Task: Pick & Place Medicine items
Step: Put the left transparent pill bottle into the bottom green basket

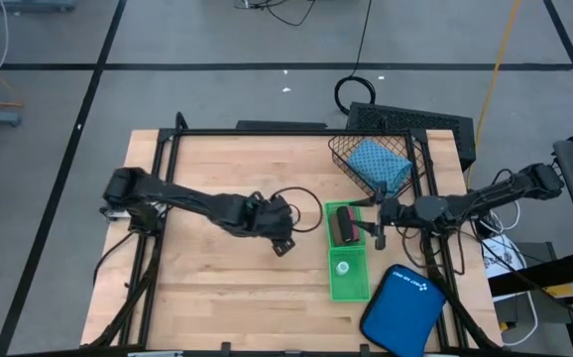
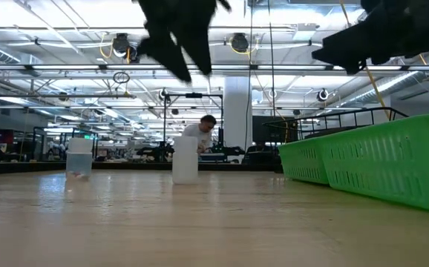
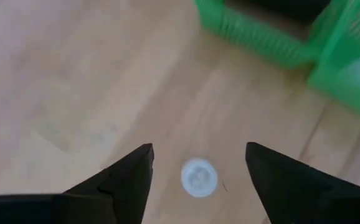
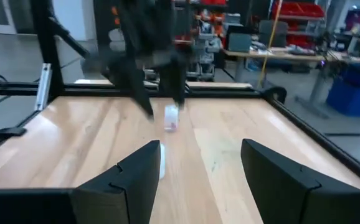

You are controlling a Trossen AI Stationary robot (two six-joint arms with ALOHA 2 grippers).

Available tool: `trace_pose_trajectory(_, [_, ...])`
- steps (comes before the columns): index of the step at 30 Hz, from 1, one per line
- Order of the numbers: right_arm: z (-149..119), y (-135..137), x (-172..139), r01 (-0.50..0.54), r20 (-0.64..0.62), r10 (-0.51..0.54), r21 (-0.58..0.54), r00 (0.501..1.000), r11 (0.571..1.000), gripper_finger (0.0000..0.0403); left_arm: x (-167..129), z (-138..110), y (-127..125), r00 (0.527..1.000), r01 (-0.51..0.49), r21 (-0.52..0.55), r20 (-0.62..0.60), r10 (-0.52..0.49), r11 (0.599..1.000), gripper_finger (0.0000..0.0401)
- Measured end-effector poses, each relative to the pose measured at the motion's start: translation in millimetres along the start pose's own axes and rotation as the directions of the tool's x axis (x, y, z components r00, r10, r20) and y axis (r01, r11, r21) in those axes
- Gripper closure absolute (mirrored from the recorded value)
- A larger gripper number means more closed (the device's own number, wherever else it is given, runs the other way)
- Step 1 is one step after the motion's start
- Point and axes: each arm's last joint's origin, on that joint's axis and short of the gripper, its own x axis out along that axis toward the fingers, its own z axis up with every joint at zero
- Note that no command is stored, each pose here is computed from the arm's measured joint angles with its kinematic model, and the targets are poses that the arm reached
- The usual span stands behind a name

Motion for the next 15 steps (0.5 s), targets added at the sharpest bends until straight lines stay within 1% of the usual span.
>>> trace_pose_trajectory(3, [1.0,-0.3,10.9,0.019,-0.061,-0.019,0.005,0.998,1.000,0.0190,-38.4,1.2,1.9,0.989,-0.028,0.023,0.146,0.025,0.999,0.0135])
trace_pose_trajectory(6, [10.2,2.0,30.1,-0.002,-0.147,0.000,-0.011,0.989,1.000,0.0190,-75.9,-4.3,0.6,0.947,-0.086,0.060,0.314,0.063,0.994,0.0139])
trace_pose_trajectory(8, [18.1,5.7,48.0,-0.035,-0.210,0.030,-0.019,0.977,0.999,0.0190,-95.9,-10.6,-0.1,0.915,-0.109,0.079,0.397,0.069,0.991,0.0141])
trace_pose_trajectory(10, [24.5,9.1,68.8,-0.065,-0.273,0.054,-0.031,0.961,0.997,0.0190,-107.6,-17.6,-1.1,0.891,-0.099,0.091,0.452,0.048,0.991,0.0142])
trace_pose_trajectory(12, [26.4,12.8,91.5,-0.104,-0.339,0.081,-0.048,0.937,0.993,0.0190,-112.3,-24.3,-0.1,0.873,-0.064,0.101,0.487,0.007,0.993,0.0140])
trace_pose_trajectory(15, [19.7,17.8,126.5,-0.142,-0.428,0.102,-0.062,0.898,0.988,0.0190,-111.5,-35.5,5.7,0.850,0.001,0.107,0.524,-0.057,0.994,0.0136])
